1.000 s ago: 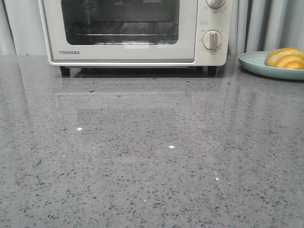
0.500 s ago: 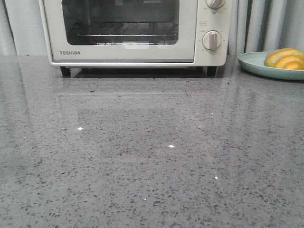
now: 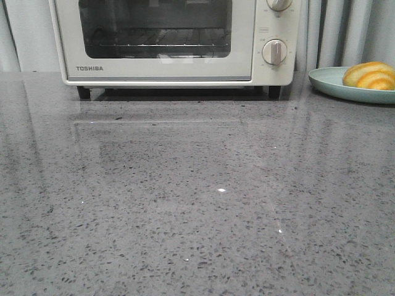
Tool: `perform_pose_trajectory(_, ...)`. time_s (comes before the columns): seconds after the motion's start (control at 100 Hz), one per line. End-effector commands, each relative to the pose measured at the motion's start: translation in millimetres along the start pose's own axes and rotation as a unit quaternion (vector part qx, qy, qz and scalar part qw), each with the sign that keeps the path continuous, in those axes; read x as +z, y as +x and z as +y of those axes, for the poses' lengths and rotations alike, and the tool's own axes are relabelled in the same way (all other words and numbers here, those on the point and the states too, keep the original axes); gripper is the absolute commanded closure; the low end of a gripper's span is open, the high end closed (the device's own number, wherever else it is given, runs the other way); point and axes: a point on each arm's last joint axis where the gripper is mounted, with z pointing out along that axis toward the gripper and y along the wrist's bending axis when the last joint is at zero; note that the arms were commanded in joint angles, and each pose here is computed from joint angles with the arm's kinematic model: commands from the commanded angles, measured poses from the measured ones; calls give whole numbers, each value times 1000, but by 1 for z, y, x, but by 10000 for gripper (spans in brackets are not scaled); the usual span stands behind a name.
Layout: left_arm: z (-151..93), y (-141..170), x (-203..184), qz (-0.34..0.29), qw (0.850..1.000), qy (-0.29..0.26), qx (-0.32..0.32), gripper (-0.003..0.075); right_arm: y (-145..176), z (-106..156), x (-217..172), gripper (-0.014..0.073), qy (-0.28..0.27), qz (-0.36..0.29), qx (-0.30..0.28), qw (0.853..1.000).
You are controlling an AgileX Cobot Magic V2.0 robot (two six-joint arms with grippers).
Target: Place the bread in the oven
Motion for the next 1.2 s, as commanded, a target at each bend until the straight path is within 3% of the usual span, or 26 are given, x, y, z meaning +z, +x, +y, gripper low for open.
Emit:
perform_pose_trajectory(0.0, 0, -23, 12, -49, 999, -9, -15, 741, -18, 3, -1, 643, -5, -51, -9, 999)
perform_pose_trajectory(0.26, 6, -15, 66, -16, 1000, -4, -19, 741, -18, 3, -1, 643, -5, -50, -9, 999)
perform_pose_trajectory(0.47, 9, -3, 87, 1, 1000, -7, -21, 741, -18, 3, -1, 643, -4, -49, -12, 999)
perform_pose_trajectory(0.78, 19, 9, 99, 15, 999, -21, -25, 741, -17, 2, 0, 643, -3, -46, -12, 999)
perform_pose_trajectory(1.19, 9, 32, 82, 86, 996, 17, -23, 742, -17, 2, 0, 643, -3, -46, -12, 999)
